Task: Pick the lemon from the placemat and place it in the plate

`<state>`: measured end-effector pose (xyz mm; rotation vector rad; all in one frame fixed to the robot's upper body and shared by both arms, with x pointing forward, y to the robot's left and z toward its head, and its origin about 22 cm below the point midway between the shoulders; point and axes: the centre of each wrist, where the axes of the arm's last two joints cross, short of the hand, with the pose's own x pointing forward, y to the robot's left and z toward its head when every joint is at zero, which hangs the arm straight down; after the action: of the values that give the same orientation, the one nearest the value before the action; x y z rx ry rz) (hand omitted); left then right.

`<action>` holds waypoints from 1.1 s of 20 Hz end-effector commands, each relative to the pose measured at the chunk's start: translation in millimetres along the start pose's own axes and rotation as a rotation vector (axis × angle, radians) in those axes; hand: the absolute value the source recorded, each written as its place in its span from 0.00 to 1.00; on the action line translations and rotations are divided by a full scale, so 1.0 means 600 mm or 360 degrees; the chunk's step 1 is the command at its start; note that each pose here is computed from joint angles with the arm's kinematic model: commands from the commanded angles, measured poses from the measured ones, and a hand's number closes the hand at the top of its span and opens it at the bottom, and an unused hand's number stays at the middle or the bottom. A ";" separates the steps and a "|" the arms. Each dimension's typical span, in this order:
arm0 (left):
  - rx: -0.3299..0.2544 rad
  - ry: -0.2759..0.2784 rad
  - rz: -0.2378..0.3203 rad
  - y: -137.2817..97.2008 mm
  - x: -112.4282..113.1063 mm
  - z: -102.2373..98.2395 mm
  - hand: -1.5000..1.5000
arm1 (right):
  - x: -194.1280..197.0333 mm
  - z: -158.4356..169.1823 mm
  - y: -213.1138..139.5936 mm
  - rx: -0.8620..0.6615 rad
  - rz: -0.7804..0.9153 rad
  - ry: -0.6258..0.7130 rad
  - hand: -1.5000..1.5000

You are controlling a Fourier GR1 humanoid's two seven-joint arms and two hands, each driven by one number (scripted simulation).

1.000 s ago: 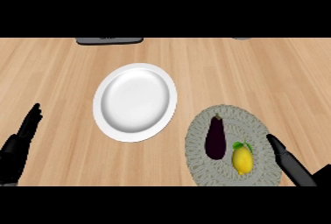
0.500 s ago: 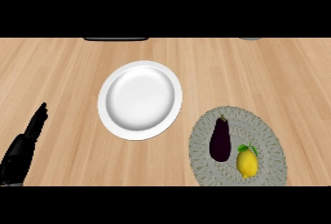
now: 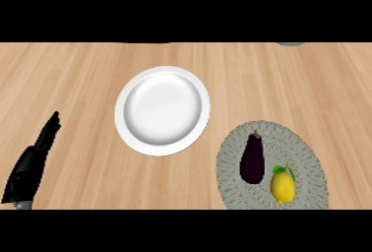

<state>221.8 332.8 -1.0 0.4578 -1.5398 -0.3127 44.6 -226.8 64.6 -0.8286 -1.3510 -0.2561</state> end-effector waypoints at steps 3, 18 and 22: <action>-0.0004 0.0003 -0.0026 -0.010 -0.002 -0.004 0.50 | 0.031 -0.044 -0.015 0.0193 0.0209 0.0203 0.00; 0.0023 0.0026 0.0004 0.016 -0.015 0.002 0.50 | 0.039 -0.141 0.117 0.0603 0.0586 0.0367 0.00; 0.0025 0.0038 -0.0008 0.016 0.006 0.021 0.50 | 0.047 -0.164 0.112 0.0671 0.0578 0.0393 0.00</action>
<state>213.5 341.1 -1.8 0.4684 -1.5152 -0.2946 149.2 -236.9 68.0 -0.6763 -0.9760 0.1685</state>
